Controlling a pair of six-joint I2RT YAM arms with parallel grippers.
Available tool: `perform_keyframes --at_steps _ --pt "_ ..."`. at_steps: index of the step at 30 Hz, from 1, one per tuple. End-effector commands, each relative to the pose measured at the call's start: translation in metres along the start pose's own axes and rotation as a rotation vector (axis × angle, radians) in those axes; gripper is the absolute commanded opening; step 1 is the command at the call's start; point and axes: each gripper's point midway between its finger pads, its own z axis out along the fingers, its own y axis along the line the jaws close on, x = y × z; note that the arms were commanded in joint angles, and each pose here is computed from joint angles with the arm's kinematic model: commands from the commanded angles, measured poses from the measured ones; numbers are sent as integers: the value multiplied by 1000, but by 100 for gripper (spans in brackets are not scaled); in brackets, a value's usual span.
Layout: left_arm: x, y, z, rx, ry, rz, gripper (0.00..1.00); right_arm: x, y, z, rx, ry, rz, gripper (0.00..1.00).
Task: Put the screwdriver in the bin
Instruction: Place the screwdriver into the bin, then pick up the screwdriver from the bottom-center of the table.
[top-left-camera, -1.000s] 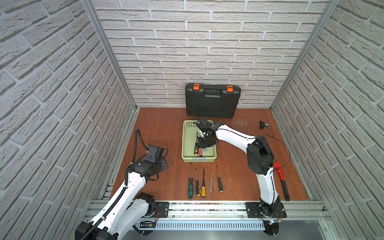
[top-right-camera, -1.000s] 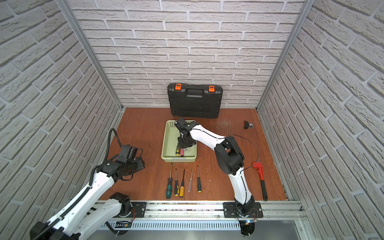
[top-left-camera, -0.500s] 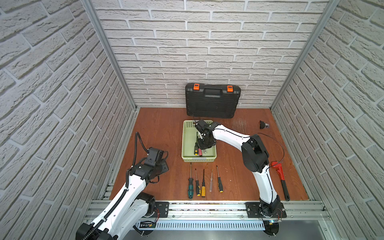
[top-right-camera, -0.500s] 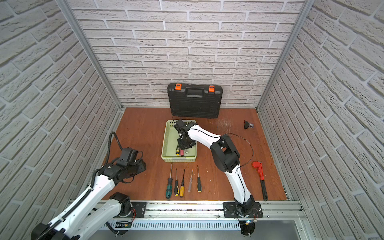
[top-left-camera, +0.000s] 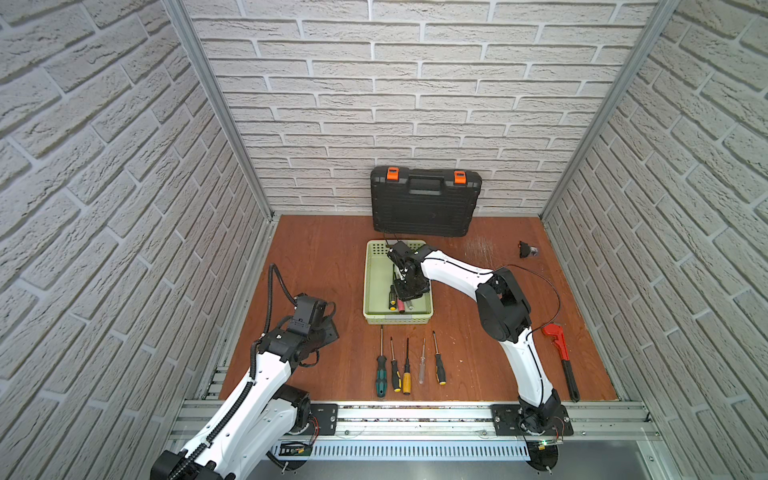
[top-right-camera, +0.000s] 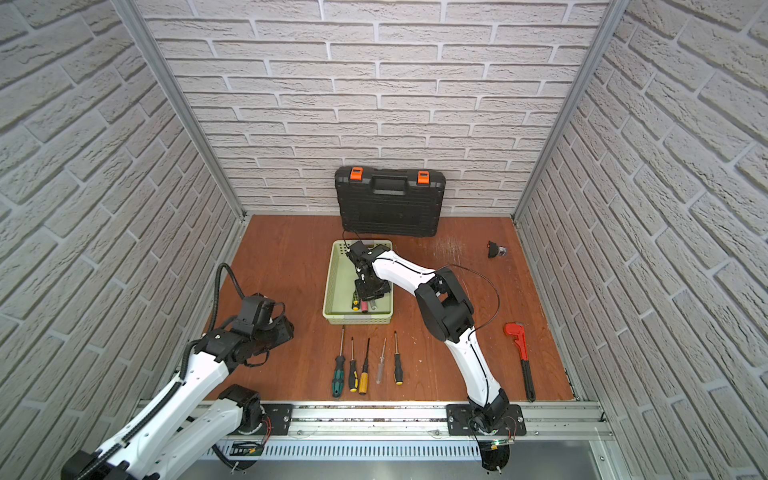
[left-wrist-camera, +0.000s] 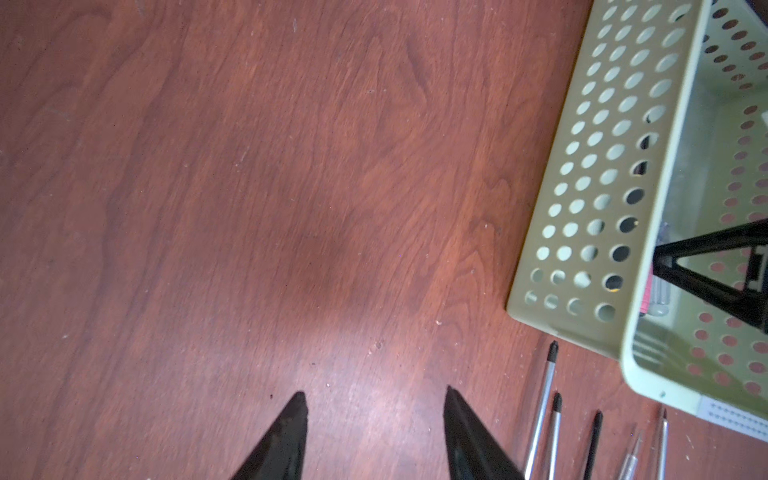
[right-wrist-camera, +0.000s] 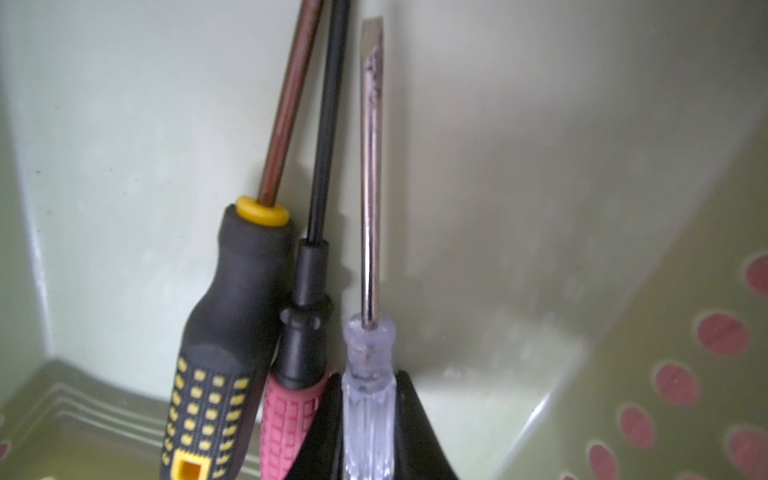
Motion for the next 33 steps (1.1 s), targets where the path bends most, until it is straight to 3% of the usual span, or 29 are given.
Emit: perform_keyframes --at_steps 1,6,12,20,27,33 --pt "-4 -8 3 33 -10 4 55 -6 8 -7 -22 -22 -31 26" --pt "-1 -13 5 43 33 10 55 -6 4 -13 -1 -34 -45 37" --pt "3 -20 0 81 63 1 54 -9 7 -35 -1 -87 -71 33" --pt "39 -29 -7 88 238 23 51 -22 15 -103 3 -277 -157 34" --pt "75 -45 -29 94 314 153 50 -14 19 -159 -82 -461 -152 36" --pt "104 -53 -40 75 367 286 50 1 23 -184 -164 -534 -156 37"
